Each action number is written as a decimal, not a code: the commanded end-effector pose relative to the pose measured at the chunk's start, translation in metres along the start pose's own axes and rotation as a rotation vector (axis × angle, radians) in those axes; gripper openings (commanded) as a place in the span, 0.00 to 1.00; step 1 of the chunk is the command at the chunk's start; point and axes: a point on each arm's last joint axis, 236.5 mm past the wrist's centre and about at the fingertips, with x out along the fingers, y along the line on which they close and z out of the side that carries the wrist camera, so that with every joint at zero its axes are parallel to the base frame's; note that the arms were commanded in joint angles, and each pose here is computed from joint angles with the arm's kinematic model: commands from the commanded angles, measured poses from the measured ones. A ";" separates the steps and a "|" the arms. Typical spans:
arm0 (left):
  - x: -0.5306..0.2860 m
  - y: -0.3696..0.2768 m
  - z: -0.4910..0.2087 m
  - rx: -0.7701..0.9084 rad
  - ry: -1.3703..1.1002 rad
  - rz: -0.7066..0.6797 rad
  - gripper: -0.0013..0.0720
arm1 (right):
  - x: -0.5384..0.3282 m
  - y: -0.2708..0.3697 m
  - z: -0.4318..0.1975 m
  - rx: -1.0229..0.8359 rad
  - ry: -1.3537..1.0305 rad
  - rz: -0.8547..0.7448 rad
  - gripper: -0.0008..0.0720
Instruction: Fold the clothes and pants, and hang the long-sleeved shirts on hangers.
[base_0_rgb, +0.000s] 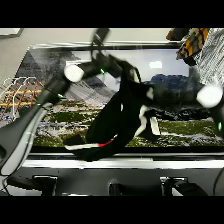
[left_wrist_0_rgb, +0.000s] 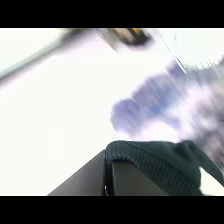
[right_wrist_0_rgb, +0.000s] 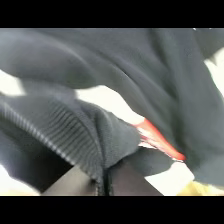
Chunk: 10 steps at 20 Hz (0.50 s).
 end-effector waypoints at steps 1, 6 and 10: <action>-0.068 0.060 0.067 0.013 -0.070 0.169 0.06 | -0.022 0.101 0.065 -0.285 -0.086 0.147 0.08; -0.189 0.093 0.127 -0.020 -0.123 0.378 0.06 | -0.086 0.190 0.070 -0.442 -0.259 0.302 0.08; -0.257 0.073 0.128 -0.180 -0.074 0.413 0.06 | -0.132 0.197 0.059 -0.490 -0.326 0.321 0.08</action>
